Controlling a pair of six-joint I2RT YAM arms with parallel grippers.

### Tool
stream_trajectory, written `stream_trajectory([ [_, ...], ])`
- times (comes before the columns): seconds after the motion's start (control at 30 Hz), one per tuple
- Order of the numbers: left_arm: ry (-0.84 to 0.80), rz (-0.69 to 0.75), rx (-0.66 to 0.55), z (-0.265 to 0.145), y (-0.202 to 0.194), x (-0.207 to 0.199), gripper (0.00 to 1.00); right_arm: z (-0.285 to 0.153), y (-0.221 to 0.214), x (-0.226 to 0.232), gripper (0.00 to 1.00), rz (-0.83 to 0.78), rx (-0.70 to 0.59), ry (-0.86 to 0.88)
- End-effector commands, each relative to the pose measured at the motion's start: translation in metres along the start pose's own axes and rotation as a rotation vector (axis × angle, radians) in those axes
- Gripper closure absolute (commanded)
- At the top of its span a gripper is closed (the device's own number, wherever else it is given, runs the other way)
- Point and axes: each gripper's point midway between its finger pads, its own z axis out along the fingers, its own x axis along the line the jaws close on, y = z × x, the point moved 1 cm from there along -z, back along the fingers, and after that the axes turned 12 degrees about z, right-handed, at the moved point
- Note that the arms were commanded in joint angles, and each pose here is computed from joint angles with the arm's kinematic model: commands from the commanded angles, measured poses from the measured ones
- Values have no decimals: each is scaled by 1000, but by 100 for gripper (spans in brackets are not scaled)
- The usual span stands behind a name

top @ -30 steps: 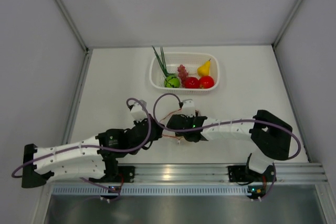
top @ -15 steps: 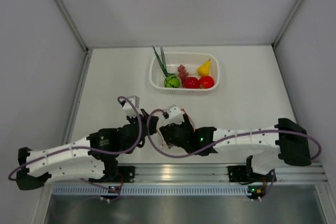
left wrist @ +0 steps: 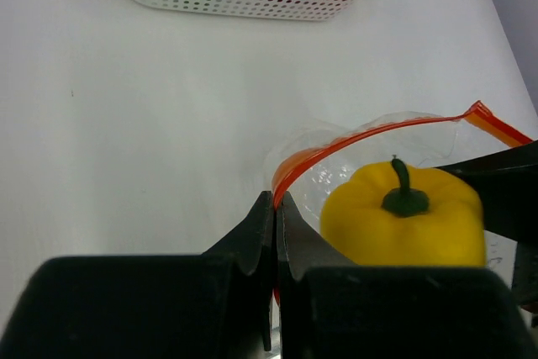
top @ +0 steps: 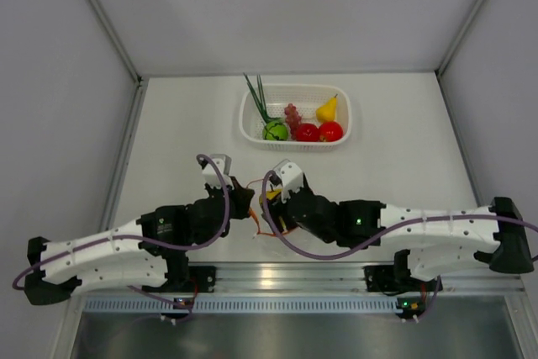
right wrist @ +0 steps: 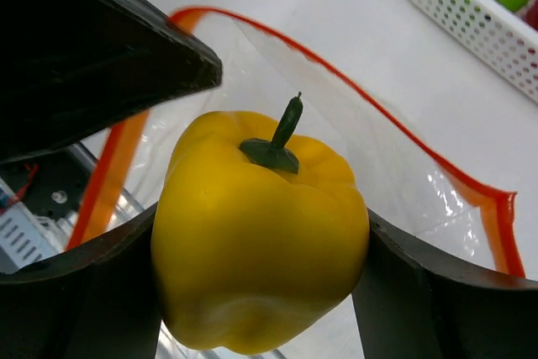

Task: Open the zip-top bag and remove the fake food

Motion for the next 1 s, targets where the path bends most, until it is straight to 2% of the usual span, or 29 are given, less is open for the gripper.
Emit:
stream_trajectory([
  [0.0,-32,11,-22,-3,14,-9,100,-25,41,30,55,50,-129,189],
  [0.2,15,-1,-27,-1,13,-2,100,-54,71,42,59,139,-256,341],
  [0.27,24,-8,-27,-1,13,0,100,-68,94,47,59,204,-354,406],
  [0.33,24,-21,-29,-1,12,1,100,-68,93,43,61,237,-392,415],
  [0.37,19,-28,-31,-2,13,0,100,-80,112,45,62,284,-481,458],
  [0.4,15,-33,-32,-3,14,0,100,-76,104,42,61,289,-493,457],
  [0.47,0,-41,-30,-5,15,-2,100,-86,123,38,62,349,-619,482],
  [0.57,-18,-54,-26,-7,17,-6,100,-79,122,27,63,351,-690,436],
  [0.67,34,-88,-44,-9,23,4,100,-83,141,17,63,363,-745,359],
  [0.73,131,-81,-45,-11,21,23,100,-72,140,6,63,325,-692,270],
  [0.8,190,-73,-51,-15,28,35,100,-73,158,-2,63,366,-675,232],
  [0.83,246,-38,-34,-18,24,48,100,-57,151,-27,62,346,-612,133],
  [0.87,294,-30,-55,-21,29,57,100,-51,154,-37,62,412,-589,112],
  [0.9,328,-31,-64,-23,33,64,100,-49,161,-39,62,414,-563,141],
  [0.93,351,-17,-61,-28,37,71,100,-40,166,-71,61,426,-562,64],
  [0.97,364,-18,-72,-30,41,75,100,-31,163,-80,60,431,-525,54],
])
